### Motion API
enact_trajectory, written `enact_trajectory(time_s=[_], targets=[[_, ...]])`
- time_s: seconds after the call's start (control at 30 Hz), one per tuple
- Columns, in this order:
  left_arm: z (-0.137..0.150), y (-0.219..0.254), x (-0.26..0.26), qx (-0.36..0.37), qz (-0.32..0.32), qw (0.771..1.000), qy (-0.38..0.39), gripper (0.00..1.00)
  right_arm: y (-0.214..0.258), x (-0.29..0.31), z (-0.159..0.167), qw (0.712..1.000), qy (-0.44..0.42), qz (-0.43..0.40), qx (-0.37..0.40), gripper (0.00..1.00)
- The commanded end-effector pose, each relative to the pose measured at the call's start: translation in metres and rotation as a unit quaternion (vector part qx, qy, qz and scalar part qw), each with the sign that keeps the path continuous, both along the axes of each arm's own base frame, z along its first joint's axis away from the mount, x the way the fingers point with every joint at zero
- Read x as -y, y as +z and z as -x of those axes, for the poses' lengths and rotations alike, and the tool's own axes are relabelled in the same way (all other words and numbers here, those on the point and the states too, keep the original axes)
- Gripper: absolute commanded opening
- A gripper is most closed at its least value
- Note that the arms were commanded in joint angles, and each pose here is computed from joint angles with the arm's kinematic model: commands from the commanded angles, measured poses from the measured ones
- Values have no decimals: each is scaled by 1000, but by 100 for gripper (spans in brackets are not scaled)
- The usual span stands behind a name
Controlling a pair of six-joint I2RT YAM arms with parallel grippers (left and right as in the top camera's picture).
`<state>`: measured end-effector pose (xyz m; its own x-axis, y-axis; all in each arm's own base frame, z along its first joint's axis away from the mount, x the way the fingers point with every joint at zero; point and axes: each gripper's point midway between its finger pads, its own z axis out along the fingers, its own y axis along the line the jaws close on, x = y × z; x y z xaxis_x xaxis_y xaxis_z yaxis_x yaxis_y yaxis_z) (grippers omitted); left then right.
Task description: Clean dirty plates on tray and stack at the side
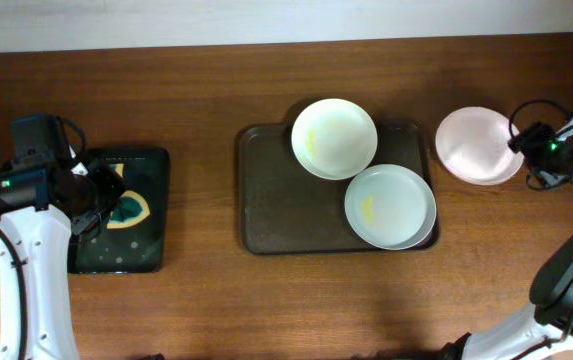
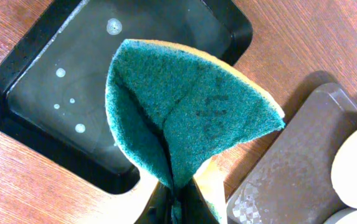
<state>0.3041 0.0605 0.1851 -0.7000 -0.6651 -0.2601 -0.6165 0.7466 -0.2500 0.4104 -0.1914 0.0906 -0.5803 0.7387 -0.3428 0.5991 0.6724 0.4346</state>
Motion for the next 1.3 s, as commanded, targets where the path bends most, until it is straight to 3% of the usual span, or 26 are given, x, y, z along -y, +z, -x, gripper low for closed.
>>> enact_trajectory(time_s=[0.0,0.03,0.1,0.17,0.27,0.33,0.4,0.43,0.5,0.57,0.63,0.67,0.7,0.83,0.9,0.97,1.0,1.1,1.17,1.27], targets=[[0,4,1,10,-1,1000,-9,0,71,-77,-32,981,137,-60,125,69],[-1,4,1,10,-1,1000,-9,0,71,-114,-35,971,201,-46,122,70],[0,4,1,10,-1,1000,-10,0,46,-163,-39,962,264,39,61,99],[0,4,1,9,-1,1000,-10,0,20,-191,-43,949,280,143,-1,99],[0,4,1,9,-1,1000,-10,0,-10,-242,-52,930,327,165,-11,88],[0,4,1,9,-1,1000,-10,0,-25,-256,-59,930,332,158,-9,72],[0,4,1,10,-1,1000,-10,0,-42,-264,-62,927,341,157,-14,67],[0,4,1,10,-1,1000,-9,0,-51,-268,-62,925,346,155,-20,59],[0,4,1,10,-1,1000,-10,0,-70,-273,-64,923,352,154,-27,58],[0,4,1,10,-1,1000,-10,0,-69,-278,-66,923,358,143,-19,27],[0,4,1,10,-1,1000,-9,0,-63,-312,-58,913,404,60,8,20],[0,4,1,10,-1,1000,-10,0,-60,-327,-52,905,424,27,18,6],[0,4,1,10,-1,1000,-10,0,-59,-341,-45,898,440,7,17,4],[0,4,1,10,-1,1000,-10,0,-72,-375,1,875,482,-9,-53,5],[0,4,1,10,-1,1000,-10,0,-75,-383,18,866,493,-14,-81,12],[-2,4,6,12,-1,1000,-18,0,-79,-380,24,865,492,1,-99,28],[-5,5,16,14,-3,999,-39,0,-81,-381,25,864,493,6,-101,32],[-19,9,71,38,-13,989,-144,0,-89,-379,24,872,474,36,-115,32],[-28,10,123,62,-12,973,-221,0,-98,-382,23,883,451,42,-126,20],[-48,-7,165,66,13,972,-225,0,-98,-383,26,881,453,36,-129,20]])
